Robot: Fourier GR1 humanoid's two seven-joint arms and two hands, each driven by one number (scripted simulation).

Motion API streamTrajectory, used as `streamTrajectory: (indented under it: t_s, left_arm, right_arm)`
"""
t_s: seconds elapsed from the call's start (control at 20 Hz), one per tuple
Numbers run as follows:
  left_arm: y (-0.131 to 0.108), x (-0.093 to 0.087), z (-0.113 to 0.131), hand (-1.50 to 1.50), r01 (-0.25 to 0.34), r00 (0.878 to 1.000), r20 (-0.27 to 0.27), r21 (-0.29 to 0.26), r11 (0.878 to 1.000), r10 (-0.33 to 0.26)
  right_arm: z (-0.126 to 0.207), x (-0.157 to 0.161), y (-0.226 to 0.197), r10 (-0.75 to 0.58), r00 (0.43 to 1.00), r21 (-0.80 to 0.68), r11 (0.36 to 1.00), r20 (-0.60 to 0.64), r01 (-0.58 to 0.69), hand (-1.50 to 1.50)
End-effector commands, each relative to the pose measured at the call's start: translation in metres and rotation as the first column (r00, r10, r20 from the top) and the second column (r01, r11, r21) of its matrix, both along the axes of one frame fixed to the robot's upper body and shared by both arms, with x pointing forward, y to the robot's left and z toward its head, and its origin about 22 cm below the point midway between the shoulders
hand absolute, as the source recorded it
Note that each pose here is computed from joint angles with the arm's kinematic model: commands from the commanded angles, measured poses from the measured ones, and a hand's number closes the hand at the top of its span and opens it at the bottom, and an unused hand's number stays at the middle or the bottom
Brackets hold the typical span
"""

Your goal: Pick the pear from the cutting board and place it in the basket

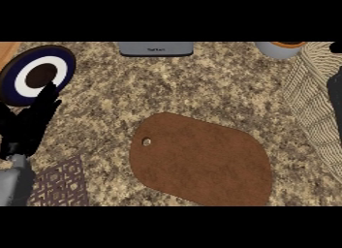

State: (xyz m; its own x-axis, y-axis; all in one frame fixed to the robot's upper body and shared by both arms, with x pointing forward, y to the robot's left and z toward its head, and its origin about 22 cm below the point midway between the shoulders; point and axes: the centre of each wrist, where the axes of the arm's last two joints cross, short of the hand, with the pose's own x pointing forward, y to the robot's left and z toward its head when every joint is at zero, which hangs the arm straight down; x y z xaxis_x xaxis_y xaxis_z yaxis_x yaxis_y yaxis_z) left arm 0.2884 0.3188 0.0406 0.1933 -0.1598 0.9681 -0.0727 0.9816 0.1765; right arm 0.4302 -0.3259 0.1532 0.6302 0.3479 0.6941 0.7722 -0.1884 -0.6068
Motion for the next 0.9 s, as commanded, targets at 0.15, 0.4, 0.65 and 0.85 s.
streamTrajectory:
  t_s: [0.15, 0.4, 0.65, 0.85]
  left_arm:
    - [0.0, 0.003, -0.009, 0.0, -0.015, 1.0, -0.014, -0.007, 1.0, 0.015]
    - [0.004, -0.008, -0.007, 0.0, -0.025, 1.0, -0.008, 0.012, 1.0, 0.025]
    - [0.017, -0.004, -0.008, 0.0, -0.073, 0.997, -0.007, 0.006, 0.997, 0.073]
    - [0.021, -0.015, -0.016, 0.0, -0.061, 0.998, -0.032, -0.011, 0.998, 0.061]
  right_arm:
    - [0.021, -0.022, -0.017, -0.122, 0.954, 0.087, 0.991, 0.274, 0.101, -1.5]
    - [0.041, -0.049, -0.025, -0.183, 0.862, 0.093, 0.983, 0.473, 0.158, -1.5]
    - [0.023, -0.1, -0.012, -0.182, 0.86, 0.136, 0.982, 0.477, 0.132, -1.5]
    - [0.008, -0.154, -0.003, -0.182, 0.87, 0.18, 0.978, 0.459, 0.109, -1.5]
